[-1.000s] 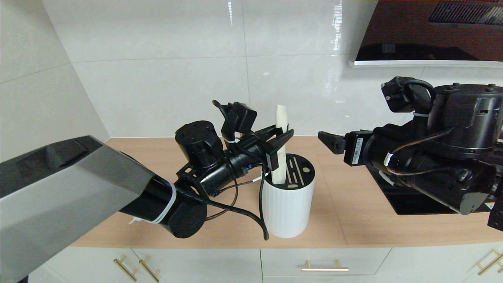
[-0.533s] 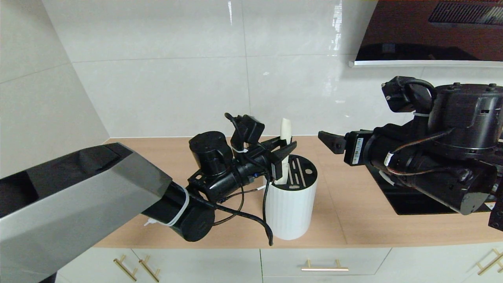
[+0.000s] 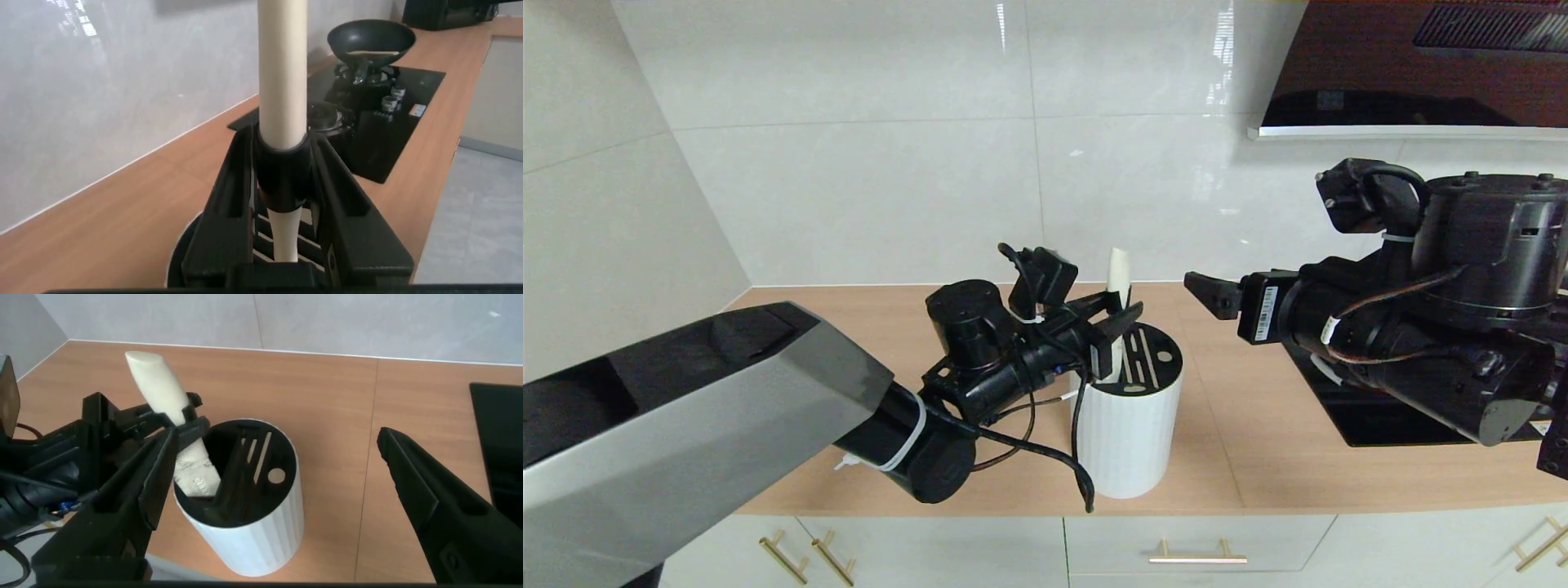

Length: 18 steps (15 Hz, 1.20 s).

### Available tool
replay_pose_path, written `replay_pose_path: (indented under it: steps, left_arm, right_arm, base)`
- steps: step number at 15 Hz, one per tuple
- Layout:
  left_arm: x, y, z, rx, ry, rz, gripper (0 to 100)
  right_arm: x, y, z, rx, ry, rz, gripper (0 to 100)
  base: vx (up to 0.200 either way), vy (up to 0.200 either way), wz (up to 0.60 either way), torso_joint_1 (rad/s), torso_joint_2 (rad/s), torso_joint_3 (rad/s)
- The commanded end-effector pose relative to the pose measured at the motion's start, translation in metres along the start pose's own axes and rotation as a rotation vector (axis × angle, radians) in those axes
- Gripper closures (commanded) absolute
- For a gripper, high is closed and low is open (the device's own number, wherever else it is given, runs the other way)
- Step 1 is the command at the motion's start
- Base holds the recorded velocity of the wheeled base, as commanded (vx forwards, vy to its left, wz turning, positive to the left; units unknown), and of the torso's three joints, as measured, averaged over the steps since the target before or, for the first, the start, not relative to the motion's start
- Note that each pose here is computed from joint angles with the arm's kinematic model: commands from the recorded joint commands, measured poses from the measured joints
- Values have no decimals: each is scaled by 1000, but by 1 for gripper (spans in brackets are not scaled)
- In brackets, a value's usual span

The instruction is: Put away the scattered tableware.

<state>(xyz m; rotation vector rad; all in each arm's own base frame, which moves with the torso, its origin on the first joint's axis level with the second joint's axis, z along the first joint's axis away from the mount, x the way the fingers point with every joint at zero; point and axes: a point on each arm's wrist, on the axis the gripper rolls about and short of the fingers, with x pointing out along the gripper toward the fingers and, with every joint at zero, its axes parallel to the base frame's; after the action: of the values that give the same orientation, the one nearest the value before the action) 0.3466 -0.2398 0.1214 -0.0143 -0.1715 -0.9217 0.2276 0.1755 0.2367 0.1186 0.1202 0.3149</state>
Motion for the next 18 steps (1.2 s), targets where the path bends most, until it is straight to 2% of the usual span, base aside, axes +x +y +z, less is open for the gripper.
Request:
replay_pose_path:
  steps: [1, 5, 7, 10, 11, 13, 15, 16, 17, 18]
  left_arm:
    - [0, 0, 1, 3, -6, 4, 0]
    - [0, -6, 15, 22, -73, -4, 0]
    - [-1, -16, 22, 24, -95, -8, 0]
    - [-11, -42, 29, 12, -105, -30, 0]
    - [-14, -44, 34, 12, -110, -31, 0]
    - [-18, -42, 48, 17, -142, -5, 0]
    - [-27, -33, 71, 31, -196, 84, 0]
    - [-41, -26, 103, 49, -275, 149, 0]
    - [-51, -23, 119, 59, -311, 175, 0]
    - [-81, -15, 146, 86, -360, 227, 0]
  right_arm:
    - [0, 0, 0, 0, 0, 1, 0]
    - [0, 0, 0, 1, -2, 0, 0]
    - [0, 0, 0, 0, 0, -1, 0]
    - [0, 0, 0, 0, 0, -1, 0]
    - [0, 0, 0, 0, -1, -2, 0]
    - [0, 0, 1, 1, -3, -2, 0]
    - [-1, 0, 1, 2, -5, -1, 0]
    - [-7, -2, 6, 8, -22, 2, 0]
    - [-12, -4, 10, 13, -35, -1, 0]
    - [-31, -17, 19, 22, -73, -21, 0]
  base:
    - [0, 0, 0, 0, 0, 0]
    - [0, 0, 0, 0, 0, 0]
    - [0, 0, 0, 0, 0, 0]
    - [0, 0, 0, 0, 0, 0]
    - [0, 0, 0, 0, 0, 0]
    - [0, 0, 0, 0, 0, 0]
    - [0, 0, 0, 0, 0, 0]
    - [0, 0, 0, 0, 0, 0]
    - [0, 0, 0, 56, 7, 12]
    - [0, 0, 0, 0, 0, 0]
